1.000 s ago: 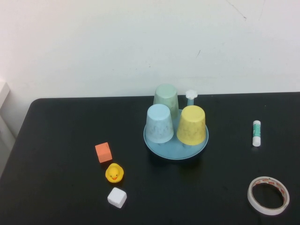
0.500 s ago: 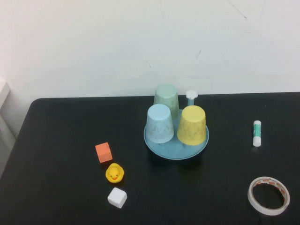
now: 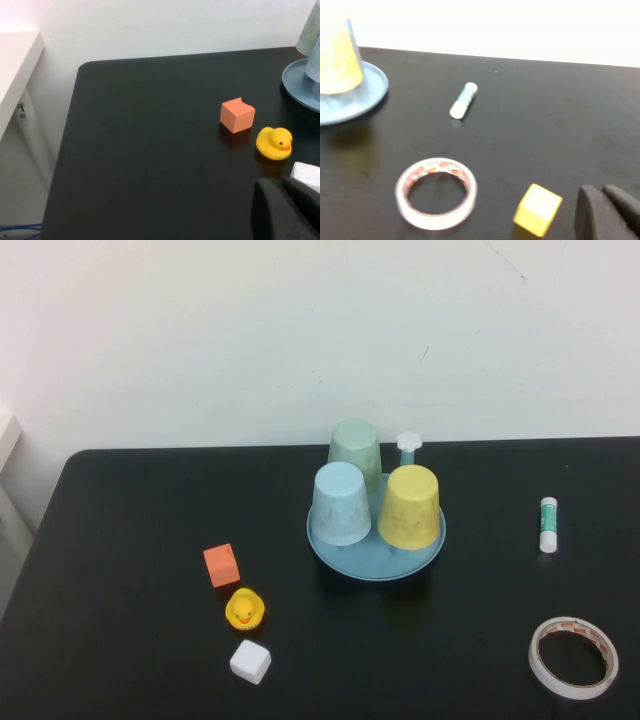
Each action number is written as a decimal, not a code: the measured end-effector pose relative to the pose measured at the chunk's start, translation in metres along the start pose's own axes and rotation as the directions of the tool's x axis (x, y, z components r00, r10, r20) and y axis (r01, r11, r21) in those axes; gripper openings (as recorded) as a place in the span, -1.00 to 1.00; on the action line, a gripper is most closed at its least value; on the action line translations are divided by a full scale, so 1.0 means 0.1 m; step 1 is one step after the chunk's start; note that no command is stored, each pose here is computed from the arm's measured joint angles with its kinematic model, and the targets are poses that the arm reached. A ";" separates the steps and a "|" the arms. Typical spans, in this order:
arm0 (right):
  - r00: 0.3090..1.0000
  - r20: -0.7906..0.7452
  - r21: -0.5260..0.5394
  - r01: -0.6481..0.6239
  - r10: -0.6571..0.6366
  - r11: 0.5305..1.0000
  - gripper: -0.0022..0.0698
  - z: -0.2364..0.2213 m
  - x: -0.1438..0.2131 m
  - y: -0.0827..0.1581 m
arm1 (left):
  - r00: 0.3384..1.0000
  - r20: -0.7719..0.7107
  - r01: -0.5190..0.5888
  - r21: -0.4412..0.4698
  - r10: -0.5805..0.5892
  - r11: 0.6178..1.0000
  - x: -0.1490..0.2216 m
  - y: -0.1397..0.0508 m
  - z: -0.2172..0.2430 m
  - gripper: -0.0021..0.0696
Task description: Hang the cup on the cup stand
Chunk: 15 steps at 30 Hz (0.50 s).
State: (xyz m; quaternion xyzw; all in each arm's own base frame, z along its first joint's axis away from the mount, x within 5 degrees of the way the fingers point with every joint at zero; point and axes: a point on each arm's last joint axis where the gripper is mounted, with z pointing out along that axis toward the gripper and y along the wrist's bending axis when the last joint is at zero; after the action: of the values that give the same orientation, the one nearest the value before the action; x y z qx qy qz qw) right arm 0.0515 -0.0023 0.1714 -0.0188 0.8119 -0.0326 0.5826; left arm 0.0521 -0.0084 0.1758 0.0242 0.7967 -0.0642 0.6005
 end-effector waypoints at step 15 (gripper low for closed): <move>0.996 -0.005 0.046 0.094 -0.094 0.995 -0.94 0.00 0.00 -0.04 | 1.000 0.000 -0.005 0.000 0.005 1.000 0.00 0.00 0.00 -0.95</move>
State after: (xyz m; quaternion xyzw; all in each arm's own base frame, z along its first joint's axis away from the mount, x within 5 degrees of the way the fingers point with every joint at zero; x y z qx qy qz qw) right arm 0.0513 -0.0066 0.1716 -0.0435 0.8101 -0.0786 0.5793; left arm 0.0521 -0.0084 0.1758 0.0263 0.7966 -0.0626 0.6007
